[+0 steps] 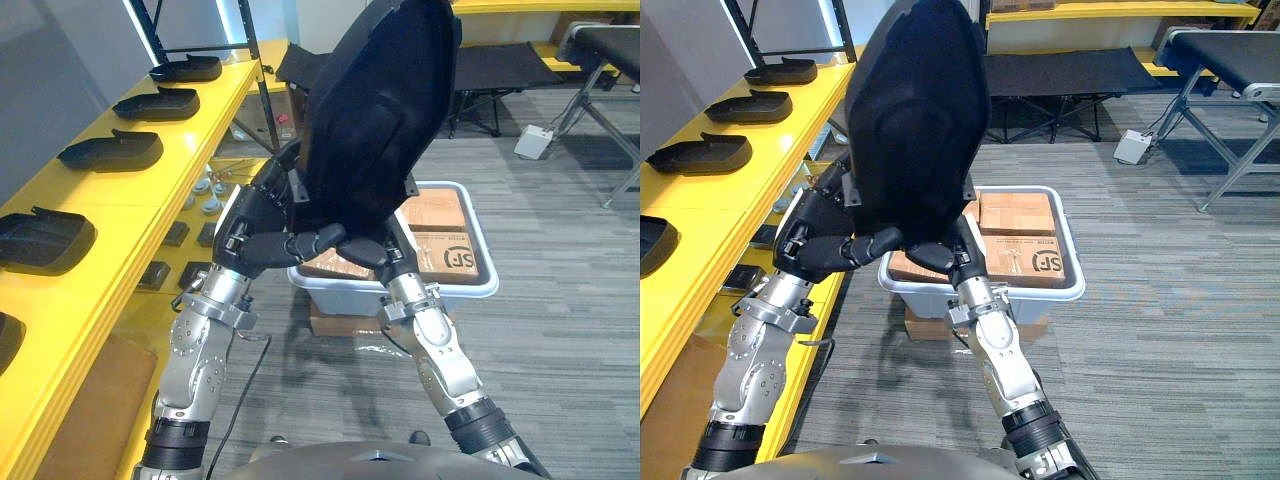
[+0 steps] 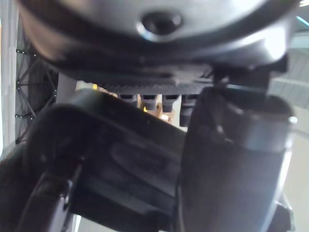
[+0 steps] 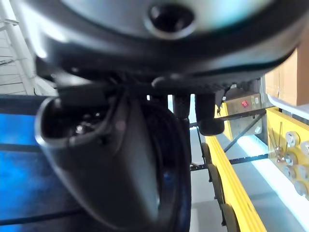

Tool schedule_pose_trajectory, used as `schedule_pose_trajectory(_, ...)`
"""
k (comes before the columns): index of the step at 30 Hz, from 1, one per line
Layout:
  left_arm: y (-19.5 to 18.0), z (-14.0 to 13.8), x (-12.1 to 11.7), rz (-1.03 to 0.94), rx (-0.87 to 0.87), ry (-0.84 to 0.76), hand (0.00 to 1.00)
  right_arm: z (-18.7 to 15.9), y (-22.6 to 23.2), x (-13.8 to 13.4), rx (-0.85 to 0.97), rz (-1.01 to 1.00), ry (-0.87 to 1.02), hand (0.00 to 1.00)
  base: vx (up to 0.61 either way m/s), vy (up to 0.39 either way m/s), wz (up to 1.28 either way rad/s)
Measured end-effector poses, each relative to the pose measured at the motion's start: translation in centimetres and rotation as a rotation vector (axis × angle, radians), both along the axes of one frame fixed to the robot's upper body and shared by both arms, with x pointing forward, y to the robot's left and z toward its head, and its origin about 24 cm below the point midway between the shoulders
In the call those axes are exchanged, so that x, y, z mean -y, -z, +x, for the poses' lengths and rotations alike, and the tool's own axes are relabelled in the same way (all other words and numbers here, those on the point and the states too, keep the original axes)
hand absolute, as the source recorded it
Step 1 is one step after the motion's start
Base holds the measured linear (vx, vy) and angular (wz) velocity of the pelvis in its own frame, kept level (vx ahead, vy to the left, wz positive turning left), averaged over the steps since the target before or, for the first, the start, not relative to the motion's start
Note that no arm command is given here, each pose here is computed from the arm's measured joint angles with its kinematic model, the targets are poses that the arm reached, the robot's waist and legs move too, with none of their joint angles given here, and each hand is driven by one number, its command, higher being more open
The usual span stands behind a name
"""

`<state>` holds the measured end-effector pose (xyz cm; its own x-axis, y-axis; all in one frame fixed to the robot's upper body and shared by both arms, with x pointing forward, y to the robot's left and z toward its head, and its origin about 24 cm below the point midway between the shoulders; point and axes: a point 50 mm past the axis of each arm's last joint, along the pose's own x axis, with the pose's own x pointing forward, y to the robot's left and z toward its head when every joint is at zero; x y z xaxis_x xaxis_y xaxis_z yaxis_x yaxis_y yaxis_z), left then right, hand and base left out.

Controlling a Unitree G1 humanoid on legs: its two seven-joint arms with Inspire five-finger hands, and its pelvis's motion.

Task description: Walk over and take three plastic housings, then place them on the shelf

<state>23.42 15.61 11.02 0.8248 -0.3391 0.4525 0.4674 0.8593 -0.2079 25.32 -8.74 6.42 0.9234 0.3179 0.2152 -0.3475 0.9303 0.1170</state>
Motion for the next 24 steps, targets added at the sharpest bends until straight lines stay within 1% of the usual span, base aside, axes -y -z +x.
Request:
schedule_pose_trajectory(4, -0.2, 0.1, -0.1, -0.021, 0.010, -0.026, 1.00, -0.2, -0.1, -0.6, 0.005, 0.000, -0.032, 0.00, 0.00, 0.000, 0.00)
schedule_pose_trajectory(5, -0.2, 0.1, -0.1, -0.024, 0.007, -0.035, 0.00, -0.3, -0.1, -0.8, 0.000, -0.002, -0.038, 0.00, 0.00, 0.000, 0.00)
schedule_pose_trajectory(13, -0.2, 0.2, -0.3, -0.056, 0.003, -0.085, 0.00, -0.3, 0.2, -1.1, -0.025, 0.005, -0.053, 0.00, 0.00, 0.000, 0.00)
schedule_pose_trajectory(19, -0.3, 0.2, -0.6, -0.051, -0.001, -0.113, 0.00, -0.4, 0.2, -1.2, -0.030, 0.004, -0.055, 0.00, 0.00, 0.000, 0.00)
schedule_pose_trajectory(24, -0.5, 0.6, -0.9, -0.011, 0.010, -0.136, 0.00, -0.9, 0.6, -1.9, -0.054, 0.027, -0.085, 0.00, 0.00, 0.000, 0.00)
